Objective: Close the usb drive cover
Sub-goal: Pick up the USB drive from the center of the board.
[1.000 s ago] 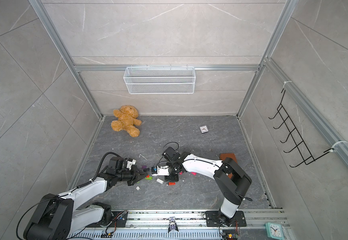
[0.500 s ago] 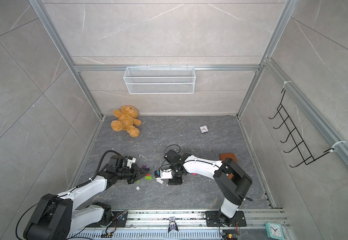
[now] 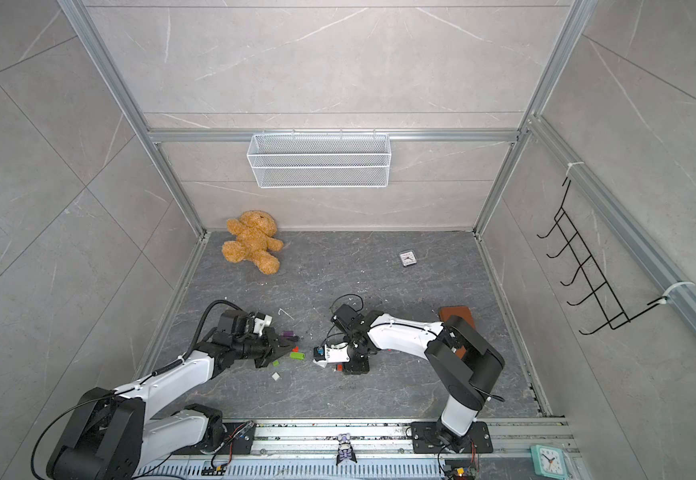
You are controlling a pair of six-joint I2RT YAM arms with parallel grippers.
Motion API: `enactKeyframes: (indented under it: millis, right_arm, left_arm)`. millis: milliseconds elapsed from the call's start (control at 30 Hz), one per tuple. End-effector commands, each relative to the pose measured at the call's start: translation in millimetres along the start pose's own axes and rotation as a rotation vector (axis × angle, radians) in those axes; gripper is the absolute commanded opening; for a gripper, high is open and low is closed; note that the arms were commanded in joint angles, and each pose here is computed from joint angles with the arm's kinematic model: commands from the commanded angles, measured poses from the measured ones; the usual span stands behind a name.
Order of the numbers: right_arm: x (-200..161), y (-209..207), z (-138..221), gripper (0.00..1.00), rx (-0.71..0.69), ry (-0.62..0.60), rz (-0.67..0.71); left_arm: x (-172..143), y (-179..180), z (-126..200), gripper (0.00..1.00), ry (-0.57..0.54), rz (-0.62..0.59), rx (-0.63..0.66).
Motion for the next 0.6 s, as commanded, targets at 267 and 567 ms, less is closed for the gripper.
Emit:
enactKeyframes:
  millis: [267,567]
  right_arm:
    - [-5.0,-7.7,-3.3,0.35,-0.041,0.026,-0.001]
    - [-3.9,-5.9,-7.0,0.35,-0.019,0.020,-0.011]
  left_arm:
    - [1.0,-10.8,2.3,0.00,-0.009,-0.040,-0.013]
    - [0.6,-10.5,2.0,0.01,-0.011,-0.039,-0.011]
Point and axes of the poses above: each gripper's point midway between its finger pads, its own z axis back along the fingers, its own y axis along the line the jaws close on, x = y × z, the point moved 3 cm from there along z, back along the fingers, and after that the axes turned 13 degrees about z, right-handed, at the moved point
